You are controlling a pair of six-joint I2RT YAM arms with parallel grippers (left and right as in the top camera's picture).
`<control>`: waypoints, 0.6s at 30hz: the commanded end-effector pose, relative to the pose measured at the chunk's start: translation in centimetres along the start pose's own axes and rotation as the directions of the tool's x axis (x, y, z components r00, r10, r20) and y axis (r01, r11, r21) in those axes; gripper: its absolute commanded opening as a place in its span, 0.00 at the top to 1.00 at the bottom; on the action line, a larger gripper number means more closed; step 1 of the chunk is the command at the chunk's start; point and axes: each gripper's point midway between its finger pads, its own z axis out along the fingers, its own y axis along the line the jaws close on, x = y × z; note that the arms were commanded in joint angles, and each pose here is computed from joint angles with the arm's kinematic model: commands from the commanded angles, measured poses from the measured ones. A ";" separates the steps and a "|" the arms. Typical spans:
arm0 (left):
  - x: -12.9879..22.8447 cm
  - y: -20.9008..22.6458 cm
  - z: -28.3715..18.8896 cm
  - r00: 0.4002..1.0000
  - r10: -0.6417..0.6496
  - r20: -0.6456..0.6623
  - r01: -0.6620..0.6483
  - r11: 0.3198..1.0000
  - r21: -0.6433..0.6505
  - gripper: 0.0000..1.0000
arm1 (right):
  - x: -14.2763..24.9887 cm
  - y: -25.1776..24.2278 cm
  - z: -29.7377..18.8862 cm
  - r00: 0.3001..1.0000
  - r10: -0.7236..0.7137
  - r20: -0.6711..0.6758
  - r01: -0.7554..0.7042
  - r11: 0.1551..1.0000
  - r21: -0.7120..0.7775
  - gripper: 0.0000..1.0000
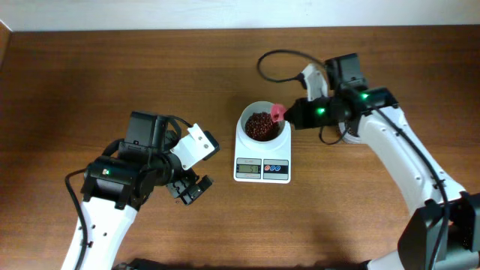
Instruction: Scoop and weigh 50g on scale
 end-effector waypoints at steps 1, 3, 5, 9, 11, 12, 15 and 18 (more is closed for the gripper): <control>-0.8 0.1 -0.8 0.999 0.022 0.033 -0.021 1.000 -0.010 0.01 | -0.8 1.6 -2.7 0.999 -0.017 0.032 0.023 0.985 -0.172 0.96; -0.8 0.1 -0.8 0.999 0.022 0.033 -0.021 1.000 -0.010 0.01 | -0.2 -0.6 -4.3 1.000 0.001 0.023 0.003 0.984 -0.180 0.96; -0.8 0.1 -0.8 0.999 0.022 0.033 -0.021 1.000 -0.010 0.01 | 0.9 -3.0 -5.9 0.999 0.040 0.007 -0.038 0.988 -0.151 0.96; -0.8 0.1 -0.8 0.999 0.022 0.033 -0.021 1.000 -0.010 0.01 | 2.2 -10.5 -10.9 0.991 0.119 0.065 -0.125 0.987 0.104 0.96; -0.8 0.1 -0.8 0.999 0.022 0.033 -0.021 1.000 -0.010 0.01 | 2.7 -14.6 -12.9 0.990 0.117 0.077 -0.136 0.932 0.335 0.96; -0.8 0.1 -0.8 0.999 0.022 0.033 -0.022 1.000 -0.010 0.01 | 3.2 -15.9 -13.5 0.993 0.109 0.053 -0.121 0.887 0.446 0.96; -0.8 0.1 -0.8 0.999 0.022 0.033 -0.021 1.000 -0.010 0.01 | 3.7 -17.6 -14.3 0.997 0.060 -0.047 -0.012 0.729 0.684 0.96; -0.8 0.1 -0.8 0.999 0.022 0.033 -0.021 1.000 -0.010 0.01 | 2.0 -17.7 -15.5 0.997 -0.016 -0.072 0.070 0.534 0.843 0.96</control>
